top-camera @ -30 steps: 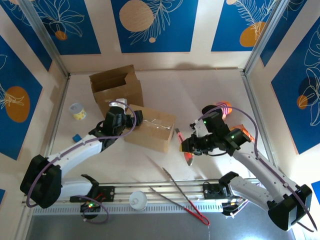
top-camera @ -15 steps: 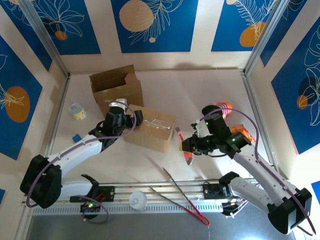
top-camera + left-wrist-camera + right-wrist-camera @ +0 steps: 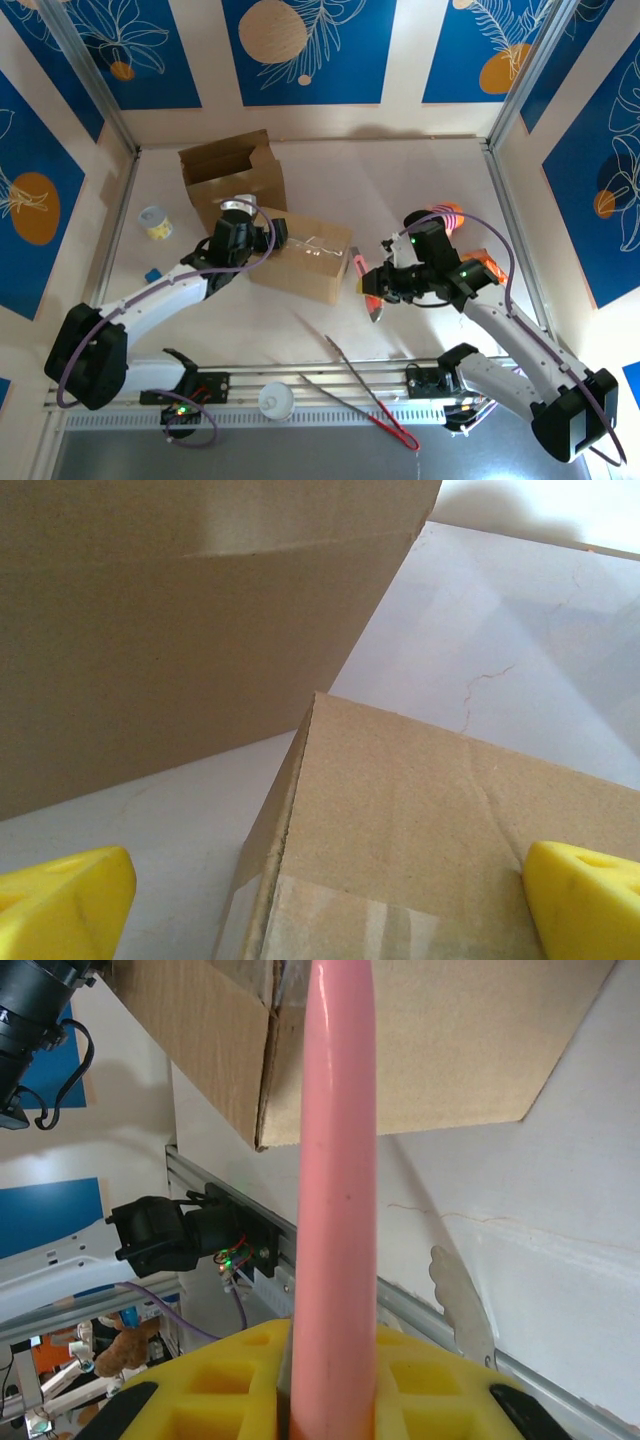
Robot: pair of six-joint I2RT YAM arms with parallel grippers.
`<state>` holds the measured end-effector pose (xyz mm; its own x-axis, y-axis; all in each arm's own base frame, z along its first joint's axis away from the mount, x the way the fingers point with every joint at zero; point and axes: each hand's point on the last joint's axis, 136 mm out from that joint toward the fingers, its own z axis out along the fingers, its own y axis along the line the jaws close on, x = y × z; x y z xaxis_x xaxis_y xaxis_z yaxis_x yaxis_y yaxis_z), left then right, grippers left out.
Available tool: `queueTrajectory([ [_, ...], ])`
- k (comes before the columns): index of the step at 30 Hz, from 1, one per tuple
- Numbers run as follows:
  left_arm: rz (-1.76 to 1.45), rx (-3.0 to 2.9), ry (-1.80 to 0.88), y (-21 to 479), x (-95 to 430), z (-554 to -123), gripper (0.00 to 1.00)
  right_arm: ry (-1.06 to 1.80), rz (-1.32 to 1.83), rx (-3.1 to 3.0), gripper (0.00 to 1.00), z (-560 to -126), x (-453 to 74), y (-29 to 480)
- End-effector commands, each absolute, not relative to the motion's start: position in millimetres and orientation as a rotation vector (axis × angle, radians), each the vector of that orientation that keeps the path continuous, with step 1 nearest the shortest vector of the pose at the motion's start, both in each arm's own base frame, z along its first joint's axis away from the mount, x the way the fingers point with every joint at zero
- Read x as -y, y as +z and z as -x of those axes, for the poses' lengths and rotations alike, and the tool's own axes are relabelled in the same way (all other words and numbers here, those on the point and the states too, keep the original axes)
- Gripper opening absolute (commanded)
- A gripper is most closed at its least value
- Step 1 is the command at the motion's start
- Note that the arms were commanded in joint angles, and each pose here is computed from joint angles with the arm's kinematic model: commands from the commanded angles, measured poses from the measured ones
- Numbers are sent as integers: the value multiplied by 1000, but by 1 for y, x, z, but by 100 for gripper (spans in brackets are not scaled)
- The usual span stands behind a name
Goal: Unpack the express box
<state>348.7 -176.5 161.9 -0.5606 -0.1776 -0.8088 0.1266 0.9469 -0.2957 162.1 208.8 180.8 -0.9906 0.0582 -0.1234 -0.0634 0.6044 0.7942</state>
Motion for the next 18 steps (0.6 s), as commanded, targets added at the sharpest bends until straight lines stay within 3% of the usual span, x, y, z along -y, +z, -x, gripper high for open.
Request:
queueTrajectory([
  [1,-1,-2338,-262,102,163,-324,98,1409,35,-2650,0,-164,-215,197],
  [18,0,-2330,-258,105,161,-324,98,1414,39,-2635,0,-169,-217,203],
])
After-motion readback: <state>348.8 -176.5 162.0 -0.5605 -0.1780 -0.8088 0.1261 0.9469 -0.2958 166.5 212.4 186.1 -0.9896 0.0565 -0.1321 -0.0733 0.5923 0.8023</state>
